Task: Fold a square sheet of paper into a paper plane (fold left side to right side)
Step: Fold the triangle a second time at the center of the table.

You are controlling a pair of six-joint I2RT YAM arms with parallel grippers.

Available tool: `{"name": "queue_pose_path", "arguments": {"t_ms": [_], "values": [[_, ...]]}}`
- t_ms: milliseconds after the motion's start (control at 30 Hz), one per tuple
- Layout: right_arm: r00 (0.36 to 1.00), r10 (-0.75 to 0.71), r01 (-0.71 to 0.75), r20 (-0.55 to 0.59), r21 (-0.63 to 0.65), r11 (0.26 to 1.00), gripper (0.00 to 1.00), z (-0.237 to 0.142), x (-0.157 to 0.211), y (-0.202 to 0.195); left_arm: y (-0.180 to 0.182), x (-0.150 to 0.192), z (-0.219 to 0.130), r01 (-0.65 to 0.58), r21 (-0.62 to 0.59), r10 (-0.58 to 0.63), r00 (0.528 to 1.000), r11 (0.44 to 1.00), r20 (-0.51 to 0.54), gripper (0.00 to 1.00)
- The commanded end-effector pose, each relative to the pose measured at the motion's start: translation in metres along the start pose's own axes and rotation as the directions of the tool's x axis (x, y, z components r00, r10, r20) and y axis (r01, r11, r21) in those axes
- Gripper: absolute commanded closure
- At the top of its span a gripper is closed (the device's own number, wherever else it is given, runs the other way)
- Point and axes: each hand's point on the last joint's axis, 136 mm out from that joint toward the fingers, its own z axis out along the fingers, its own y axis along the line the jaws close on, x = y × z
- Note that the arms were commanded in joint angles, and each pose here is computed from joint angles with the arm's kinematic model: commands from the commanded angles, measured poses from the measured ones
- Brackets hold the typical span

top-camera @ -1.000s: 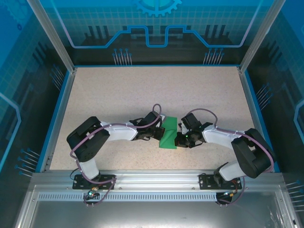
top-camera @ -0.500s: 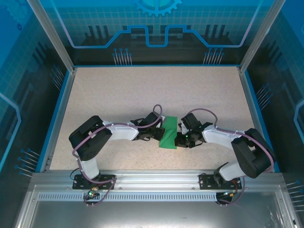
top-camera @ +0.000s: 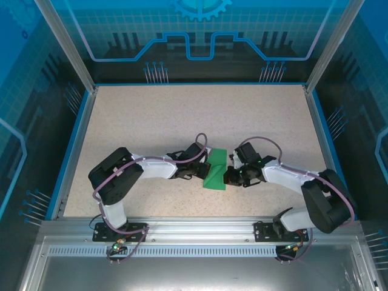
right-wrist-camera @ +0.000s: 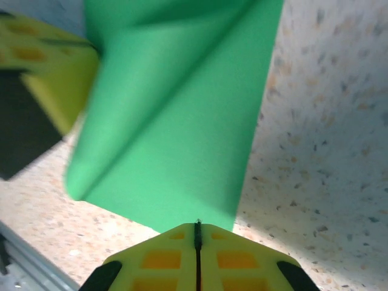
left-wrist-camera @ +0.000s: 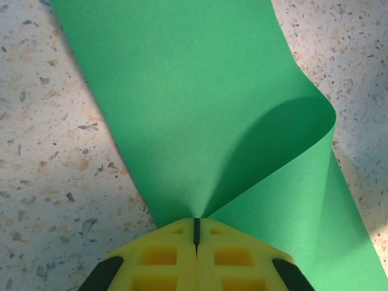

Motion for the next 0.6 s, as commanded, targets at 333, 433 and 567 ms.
{"name": "queue_pose_path", "arguments": {"t_ms": [333, 433, 567], "values": [[0.996, 0.064, -0.046, 0.064, -0.248, 0.968, 0.93, 0.005, -0.051, 0.05, 0.002, 0.007, 0.008, -0.03, 0.0, 0.03, 0.998, 1.0, -0.05, 1.0], [0.997, 0.063, -0.048, 0.053, -0.235, 0.971, 0.93, 0.014, -0.055, 0.052, 0.002, 0.007, 0.008, -0.031, -0.001, 0.031, 0.998, 1.0, -0.054, 1.0], [0.998, 0.055, -0.044, 0.04, -0.225, 0.973, 0.93, 0.022, -0.058, 0.054, 0.002, 0.009, 0.008, -0.036, -0.002, 0.036, 0.998, 0.999, -0.057, 1.0]]}}
